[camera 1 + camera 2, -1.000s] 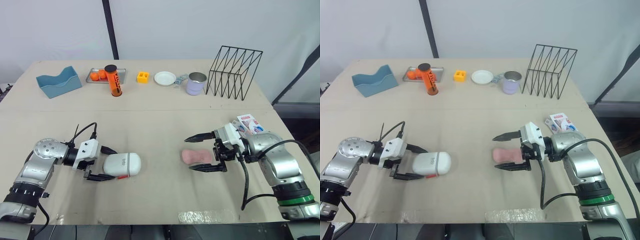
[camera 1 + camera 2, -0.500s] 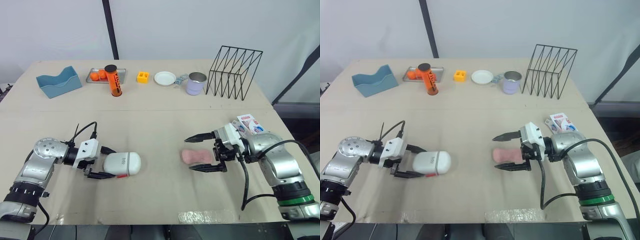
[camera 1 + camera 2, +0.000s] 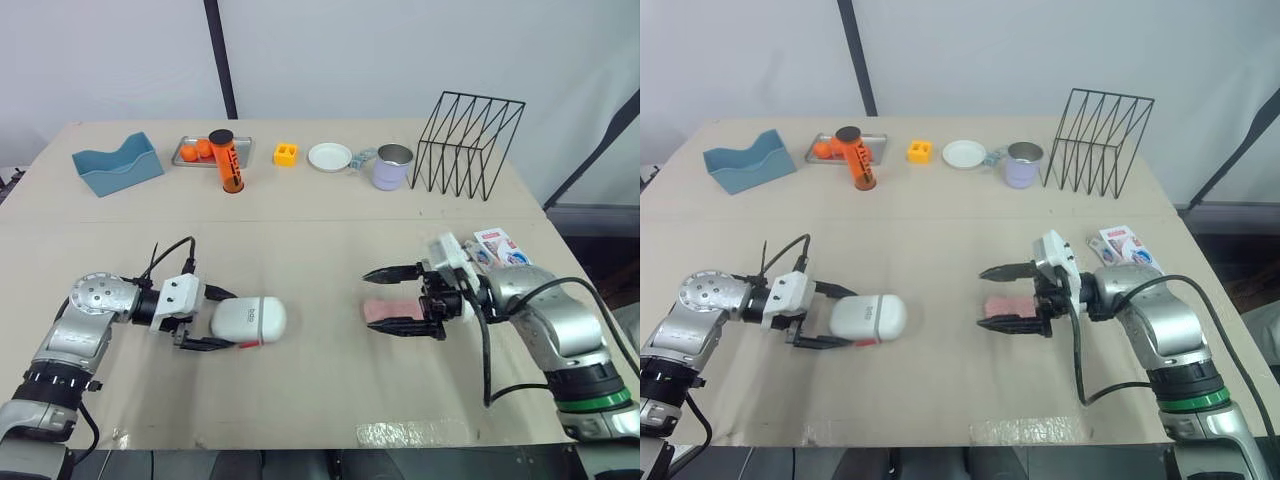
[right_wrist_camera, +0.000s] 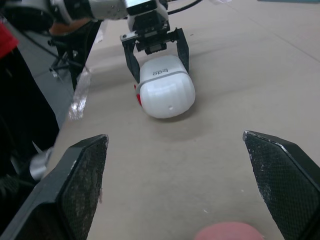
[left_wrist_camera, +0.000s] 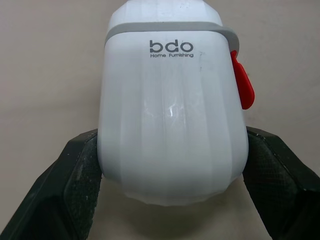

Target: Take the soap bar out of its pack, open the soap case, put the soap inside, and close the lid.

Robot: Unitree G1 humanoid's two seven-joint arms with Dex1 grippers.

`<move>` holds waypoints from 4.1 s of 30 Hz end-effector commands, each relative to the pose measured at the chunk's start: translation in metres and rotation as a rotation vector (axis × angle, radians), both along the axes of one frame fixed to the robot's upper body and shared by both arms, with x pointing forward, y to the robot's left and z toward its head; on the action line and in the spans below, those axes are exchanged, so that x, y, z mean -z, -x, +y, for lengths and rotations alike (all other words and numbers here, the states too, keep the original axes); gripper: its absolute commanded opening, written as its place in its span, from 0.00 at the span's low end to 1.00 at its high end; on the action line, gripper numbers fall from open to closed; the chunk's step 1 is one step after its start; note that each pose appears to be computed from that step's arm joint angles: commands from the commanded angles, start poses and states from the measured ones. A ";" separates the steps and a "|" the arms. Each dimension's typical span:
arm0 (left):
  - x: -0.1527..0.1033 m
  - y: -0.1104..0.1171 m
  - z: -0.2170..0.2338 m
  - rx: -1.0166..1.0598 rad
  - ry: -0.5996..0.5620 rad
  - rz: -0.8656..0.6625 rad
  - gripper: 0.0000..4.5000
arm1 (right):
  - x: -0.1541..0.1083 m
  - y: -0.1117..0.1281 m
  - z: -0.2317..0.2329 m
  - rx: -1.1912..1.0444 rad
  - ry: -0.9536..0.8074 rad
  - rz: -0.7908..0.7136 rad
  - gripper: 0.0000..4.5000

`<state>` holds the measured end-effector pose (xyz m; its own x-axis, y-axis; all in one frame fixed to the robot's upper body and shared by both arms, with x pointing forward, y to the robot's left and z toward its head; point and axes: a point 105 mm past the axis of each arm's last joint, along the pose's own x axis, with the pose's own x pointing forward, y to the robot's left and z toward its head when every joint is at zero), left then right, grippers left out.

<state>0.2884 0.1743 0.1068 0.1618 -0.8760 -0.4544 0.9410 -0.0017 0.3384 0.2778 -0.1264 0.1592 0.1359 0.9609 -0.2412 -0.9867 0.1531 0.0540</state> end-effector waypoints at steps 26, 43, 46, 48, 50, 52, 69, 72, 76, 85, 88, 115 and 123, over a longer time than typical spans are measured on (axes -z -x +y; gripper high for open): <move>-0.033 0.015 -0.070 0.023 0.188 -0.300 0.77 | -0.002 0.006 0.048 0.236 -0.086 0.680 1.00; -0.031 0.014 -0.076 0.022 0.190 -0.296 0.77 | 0.010 0.006 0.052 0.279 -0.060 0.748 0.88; -0.031 0.015 -0.077 0.022 0.193 -0.294 0.77 | 0.012 0.007 0.051 0.286 -0.053 0.752 0.64; -0.031 0.015 -0.078 0.021 0.195 -0.291 0.77 | 0.012 0.007 0.051 0.288 -0.052 0.754 0.44; -0.030 0.015 -0.078 0.018 0.194 -0.288 0.77 | 0.012 0.006 0.050 0.292 -0.050 0.751 0.43; -0.029 0.015 -0.077 0.016 0.194 -0.286 0.77 | 0.012 0.005 0.050 0.298 -0.052 0.751 0.43; -0.028 0.014 -0.075 0.005 0.188 -0.280 0.77 | 0.005 0.004 0.041 0.296 -0.074 0.743 0.43; -0.028 0.013 -0.073 0.000 0.181 -0.281 0.77 | 0.001 0.001 0.032 0.320 -0.075 0.732 0.43; -0.029 0.011 -0.072 -0.004 0.177 -0.285 0.77 | -0.006 -0.002 0.021 0.341 -0.070 0.716 0.43; -0.029 0.004 -0.067 -0.035 0.174 -0.289 0.77 | -0.037 -0.003 -0.027 0.433 0.025 0.595 0.43; -0.030 0.002 -0.066 -0.045 0.181 -0.281 0.77 | -0.048 -0.009 -0.052 0.532 0.126 0.478 0.43; -0.027 0.003 -0.069 -0.062 0.191 -0.255 0.77 | 0.005 -0.058 -0.134 0.595 0.735 0.071 0.43; -0.028 0.003 -0.070 -0.050 0.188 -0.258 0.77 | 0.006 -0.063 -0.145 0.633 0.722 0.091 0.43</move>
<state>0.2871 0.1051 0.1227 0.2943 -0.9220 -0.2517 0.8445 0.1276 0.5202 0.3381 -0.2622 0.1435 0.4919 0.3622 -0.7917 -0.7306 0.6663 -0.1492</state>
